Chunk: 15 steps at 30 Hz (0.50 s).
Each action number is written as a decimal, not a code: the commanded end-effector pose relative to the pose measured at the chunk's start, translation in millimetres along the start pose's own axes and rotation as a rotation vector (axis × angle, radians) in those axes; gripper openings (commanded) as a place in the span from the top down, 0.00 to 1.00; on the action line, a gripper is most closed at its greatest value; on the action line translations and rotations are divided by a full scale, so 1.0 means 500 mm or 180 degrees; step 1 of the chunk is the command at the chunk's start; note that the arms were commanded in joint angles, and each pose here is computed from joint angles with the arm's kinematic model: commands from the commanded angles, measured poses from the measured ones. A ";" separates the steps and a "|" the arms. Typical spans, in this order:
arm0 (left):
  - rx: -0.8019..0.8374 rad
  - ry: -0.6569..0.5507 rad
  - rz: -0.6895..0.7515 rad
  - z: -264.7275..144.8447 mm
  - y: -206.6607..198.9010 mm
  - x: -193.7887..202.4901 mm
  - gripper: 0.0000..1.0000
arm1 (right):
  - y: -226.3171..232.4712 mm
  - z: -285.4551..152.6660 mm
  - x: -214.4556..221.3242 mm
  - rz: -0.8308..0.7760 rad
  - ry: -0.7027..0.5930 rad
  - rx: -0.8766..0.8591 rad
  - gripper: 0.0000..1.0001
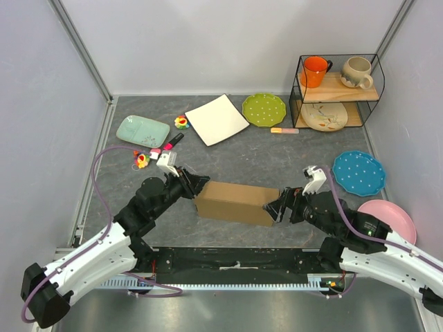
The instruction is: Fold the paper box
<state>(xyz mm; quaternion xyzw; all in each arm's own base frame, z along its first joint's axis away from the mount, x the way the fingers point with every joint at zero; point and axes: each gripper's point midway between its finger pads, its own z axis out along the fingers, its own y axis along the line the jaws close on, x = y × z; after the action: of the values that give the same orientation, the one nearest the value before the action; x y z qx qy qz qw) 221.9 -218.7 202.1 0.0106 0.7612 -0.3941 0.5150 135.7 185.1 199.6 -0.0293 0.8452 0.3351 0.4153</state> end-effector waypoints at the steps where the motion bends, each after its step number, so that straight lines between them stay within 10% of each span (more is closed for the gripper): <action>1: -0.0320 0.0078 0.0009 -0.006 0.037 0.009 0.67 | 0.010 -0.018 -0.029 0.0112 -0.0210 -0.0102 0.02; 8: -0.0518 -0.0263 0.0107 -0.022 0.038 -0.062 0.57 | 0.110 -0.087 -0.102 -0.0258 -0.0544 -0.0934 0.02; 15: -0.0666 -0.0205 0.0227 -0.014 0.026 -0.095 0.53 | 0.025 -0.039 -0.105 -0.0128 -0.0550 -0.0022 0.02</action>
<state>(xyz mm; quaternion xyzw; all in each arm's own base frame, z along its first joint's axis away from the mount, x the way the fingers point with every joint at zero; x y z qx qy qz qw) 236.4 -196.2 214.4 -0.0245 0.7832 -0.3237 0.5302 136.2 187.1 258.5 -0.0617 0.7942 0.3796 0.4705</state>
